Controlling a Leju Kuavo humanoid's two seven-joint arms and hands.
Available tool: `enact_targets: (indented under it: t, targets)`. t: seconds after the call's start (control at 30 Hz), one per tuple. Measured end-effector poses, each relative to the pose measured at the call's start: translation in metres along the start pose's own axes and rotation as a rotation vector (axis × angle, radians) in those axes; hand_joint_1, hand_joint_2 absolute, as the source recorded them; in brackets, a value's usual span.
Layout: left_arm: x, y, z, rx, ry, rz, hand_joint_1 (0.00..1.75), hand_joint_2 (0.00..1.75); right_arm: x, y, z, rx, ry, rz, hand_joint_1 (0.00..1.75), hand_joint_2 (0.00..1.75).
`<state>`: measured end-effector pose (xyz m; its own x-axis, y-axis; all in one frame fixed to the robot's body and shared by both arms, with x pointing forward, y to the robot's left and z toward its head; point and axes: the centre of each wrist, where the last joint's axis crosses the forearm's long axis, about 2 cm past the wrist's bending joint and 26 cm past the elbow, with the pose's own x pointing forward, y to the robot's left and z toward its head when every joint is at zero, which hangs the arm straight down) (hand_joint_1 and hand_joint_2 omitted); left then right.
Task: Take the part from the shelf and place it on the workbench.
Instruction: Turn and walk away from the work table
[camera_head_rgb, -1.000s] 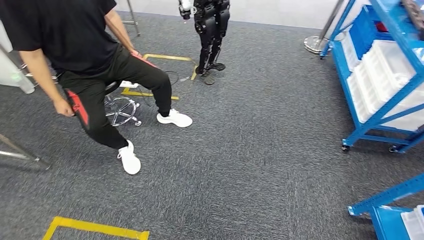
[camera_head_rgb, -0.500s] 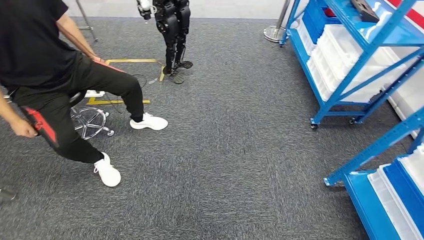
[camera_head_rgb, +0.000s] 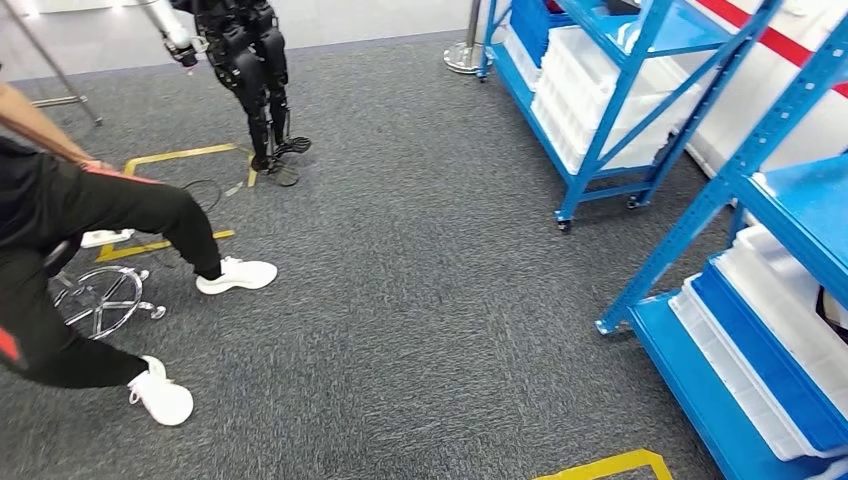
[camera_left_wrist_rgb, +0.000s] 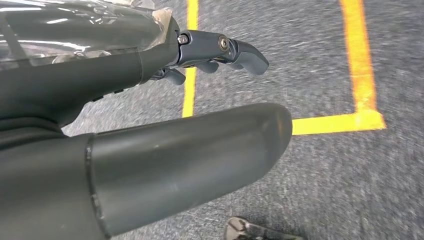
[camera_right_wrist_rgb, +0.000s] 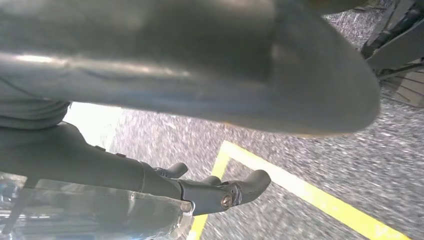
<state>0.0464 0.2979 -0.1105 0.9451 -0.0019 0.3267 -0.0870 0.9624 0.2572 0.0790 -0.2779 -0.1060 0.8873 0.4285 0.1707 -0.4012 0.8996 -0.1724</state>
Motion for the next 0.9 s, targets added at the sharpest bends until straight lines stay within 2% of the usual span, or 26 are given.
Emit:
enact_targets:
  t: [0.6, 0.9]
  targets:
    - [0.001, 0.004, -0.001, -0.007, -0.009, -0.018, 0.00, 0.00, -0.013, 0.005, 0.001, 0.005, 0.025, -0.015, 0.00, 0.00]
    - [0.004, 0.005, -0.002, -0.012, -0.018, -0.018, 0.00, 0.00, -0.011, 0.004, 0.001, 0.000, 0.024, -0.015, 0.00, 0.00]
